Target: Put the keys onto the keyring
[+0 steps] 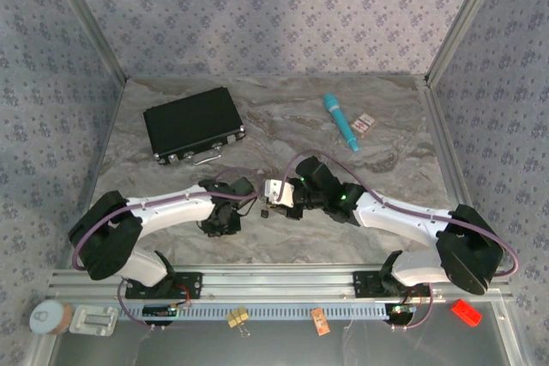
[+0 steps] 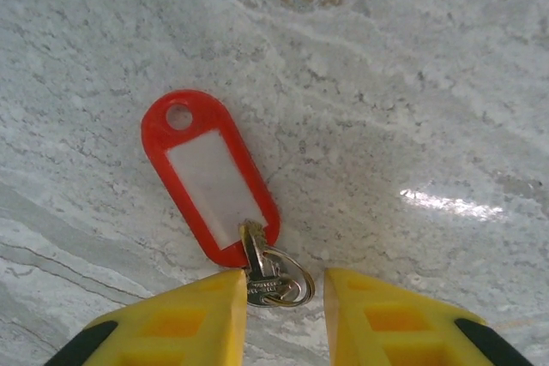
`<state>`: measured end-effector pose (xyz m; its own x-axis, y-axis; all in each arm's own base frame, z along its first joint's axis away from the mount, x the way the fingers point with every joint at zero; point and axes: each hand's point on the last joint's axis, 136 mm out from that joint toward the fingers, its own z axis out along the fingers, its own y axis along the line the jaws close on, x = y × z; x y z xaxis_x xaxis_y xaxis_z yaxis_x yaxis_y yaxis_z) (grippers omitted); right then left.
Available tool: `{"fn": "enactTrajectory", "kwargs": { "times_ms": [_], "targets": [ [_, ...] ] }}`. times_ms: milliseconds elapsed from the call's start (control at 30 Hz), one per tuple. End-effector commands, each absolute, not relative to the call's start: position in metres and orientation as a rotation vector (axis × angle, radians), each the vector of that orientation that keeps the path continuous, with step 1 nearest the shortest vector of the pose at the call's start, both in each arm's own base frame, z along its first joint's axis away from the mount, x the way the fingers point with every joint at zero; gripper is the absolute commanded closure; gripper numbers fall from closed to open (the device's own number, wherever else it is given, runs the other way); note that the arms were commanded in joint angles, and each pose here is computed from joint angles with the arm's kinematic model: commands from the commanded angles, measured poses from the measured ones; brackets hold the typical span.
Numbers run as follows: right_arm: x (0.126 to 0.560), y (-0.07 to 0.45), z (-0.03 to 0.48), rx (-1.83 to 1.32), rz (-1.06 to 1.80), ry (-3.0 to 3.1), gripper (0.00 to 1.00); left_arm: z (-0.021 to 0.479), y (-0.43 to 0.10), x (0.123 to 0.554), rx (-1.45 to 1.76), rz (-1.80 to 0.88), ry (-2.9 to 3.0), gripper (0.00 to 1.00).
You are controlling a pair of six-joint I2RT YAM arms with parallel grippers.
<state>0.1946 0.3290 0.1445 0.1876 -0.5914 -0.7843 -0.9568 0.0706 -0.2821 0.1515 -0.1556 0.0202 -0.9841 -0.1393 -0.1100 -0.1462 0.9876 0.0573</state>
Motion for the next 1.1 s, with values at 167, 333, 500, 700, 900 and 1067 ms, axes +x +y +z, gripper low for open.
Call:
{"fn": "enactTrajectory", "kwargs": {
  "times_ms": [167, 333, 500, 700, 900, 1067],
  "targets": [
    [0.193, 0.332, 0.159, -1.612, 0.547, 1.457, 1.00, 0.027, -0.145, 0.152, -0.216, 0.165, 2.997, 0.92],
    [0.193, 0.332, 0.159, -1.612, 0.546, 1.455, 1.00, 0.055, -0.141, 0.163, -0.195, 0.150, 2.905, 1.00],
    [0.192, 0.332, 0.158, -1.615, 0.546, 1.458, 1.00, 0.073, -0.140, 0.172, -0.175, 0.085, 2.828, 1.00],
    [0.192, 0.333, 0.159, -1.615, 0.547, 1.457, 1.00, 0.052, -0.152, 0.155, -0.086, 0.058, 2.963, 0.68],
    [0.191, 0.333, 0.159, -1.618, 0.549, 1.457, 1.00, 0.036, -0.153, 0.148, -0.051, 0.080, 3.024, 0.47],
    [0.191, 0.333, 0.160, -1.618, 0.548, 1.455, 1.00, 0.019, -0.152, 0.145, -0.064, 0.075, 3.073, 0.46]
  ]
}}
